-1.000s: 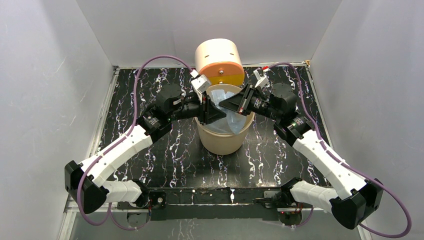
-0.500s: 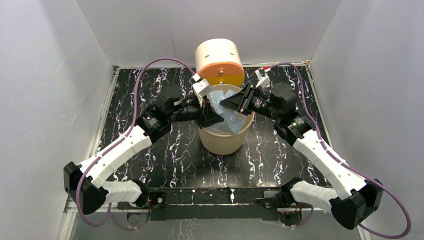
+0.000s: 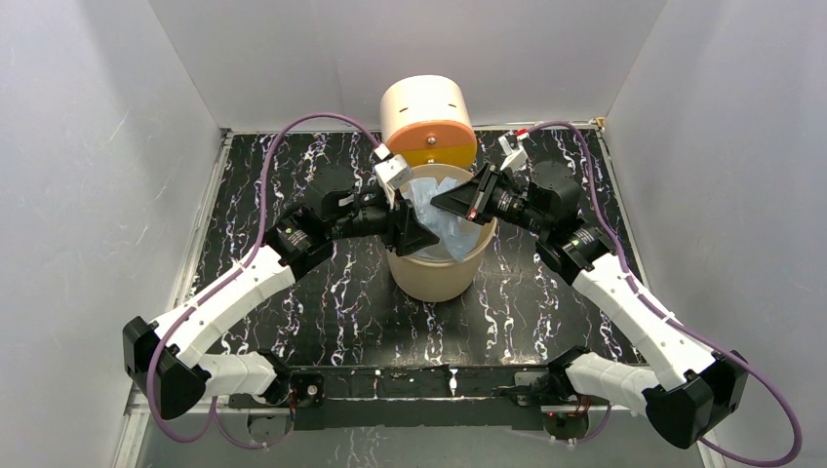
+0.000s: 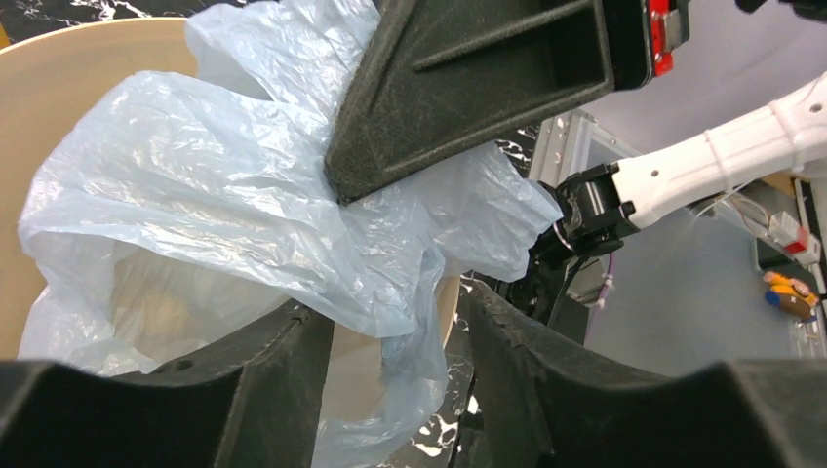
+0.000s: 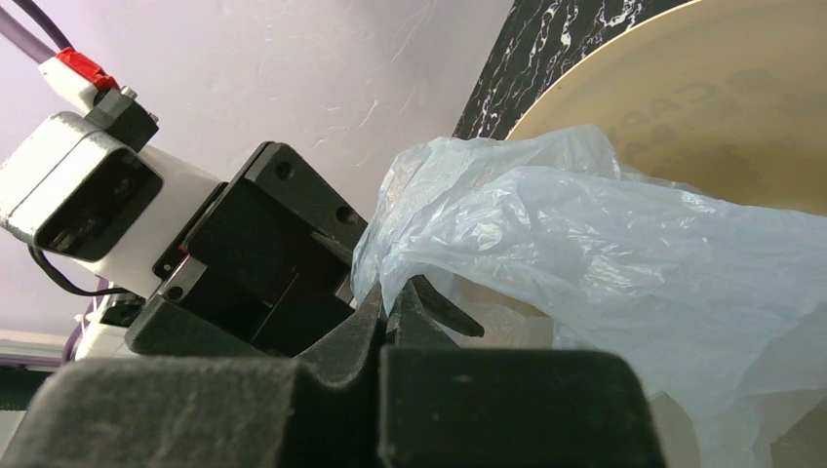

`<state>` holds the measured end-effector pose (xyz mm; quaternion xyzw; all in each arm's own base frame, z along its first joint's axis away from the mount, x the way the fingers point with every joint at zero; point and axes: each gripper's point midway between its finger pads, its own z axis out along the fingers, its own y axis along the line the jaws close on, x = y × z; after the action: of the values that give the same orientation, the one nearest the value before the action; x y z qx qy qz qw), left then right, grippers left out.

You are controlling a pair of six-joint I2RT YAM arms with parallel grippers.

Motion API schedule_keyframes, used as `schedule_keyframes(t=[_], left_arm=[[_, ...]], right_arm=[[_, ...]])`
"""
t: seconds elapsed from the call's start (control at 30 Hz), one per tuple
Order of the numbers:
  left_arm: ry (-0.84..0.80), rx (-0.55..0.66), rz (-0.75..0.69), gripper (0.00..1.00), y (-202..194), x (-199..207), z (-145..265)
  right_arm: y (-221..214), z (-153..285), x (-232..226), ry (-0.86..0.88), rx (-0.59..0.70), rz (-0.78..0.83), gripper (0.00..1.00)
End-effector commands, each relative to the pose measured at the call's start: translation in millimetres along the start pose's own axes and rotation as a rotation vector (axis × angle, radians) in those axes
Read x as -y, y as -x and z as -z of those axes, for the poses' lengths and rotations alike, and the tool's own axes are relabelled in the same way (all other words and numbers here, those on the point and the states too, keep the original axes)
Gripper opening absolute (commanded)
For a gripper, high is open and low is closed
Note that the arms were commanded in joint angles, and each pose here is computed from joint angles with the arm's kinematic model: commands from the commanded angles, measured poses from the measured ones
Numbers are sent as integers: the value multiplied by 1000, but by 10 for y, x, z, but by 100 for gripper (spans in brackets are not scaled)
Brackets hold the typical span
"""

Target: Put the trash bags into the trash bin

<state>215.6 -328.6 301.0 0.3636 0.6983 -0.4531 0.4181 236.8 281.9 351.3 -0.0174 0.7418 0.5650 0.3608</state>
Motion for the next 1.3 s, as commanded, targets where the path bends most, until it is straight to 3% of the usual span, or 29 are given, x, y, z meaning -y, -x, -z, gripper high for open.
schedule_keyframes(t=[0.0,0.13,0.3,0.4,0.5,0.67,0.7,0.73,0.77,0.93,1.1,1.27], left_arm=[[-11,79,-29,54,223,115,96],[-65,117,-16,56,292,200,65],[-104,103,3,50,266,213,-23],[-126,89,8,34,243,232,-55],[-109,92,4,20,249,209,-38],[45,111,12,6,323,0,47],[58,117,12,4,343,-22,53],[64,121,10,2,362,-32,51],[68,124,9,1,381,-39,49],[172,176,25,0,488,-213,96],[480,155,89,0,482,-790,479],[506,209,170,0,551,-1057,776]], right_arm=[[129,94,-217,63,46,54,0],[119,79,-203,61,38,48,0],[136,83,-233,68,41,52,0],[155,92,-248,67,46,58,0],[156,106,-176,30,50,64,7],[394,280,34,-169,144,214,27],[408,314,13,-168,149,243,23],[401,341,-25,-154,146,271,7],[394,358,-49,-143,141,294,0],[426,444,81,-240,137,330,2],[562,618,407,-457,154,413,8],[670,758,616,-599,167,482,6]])
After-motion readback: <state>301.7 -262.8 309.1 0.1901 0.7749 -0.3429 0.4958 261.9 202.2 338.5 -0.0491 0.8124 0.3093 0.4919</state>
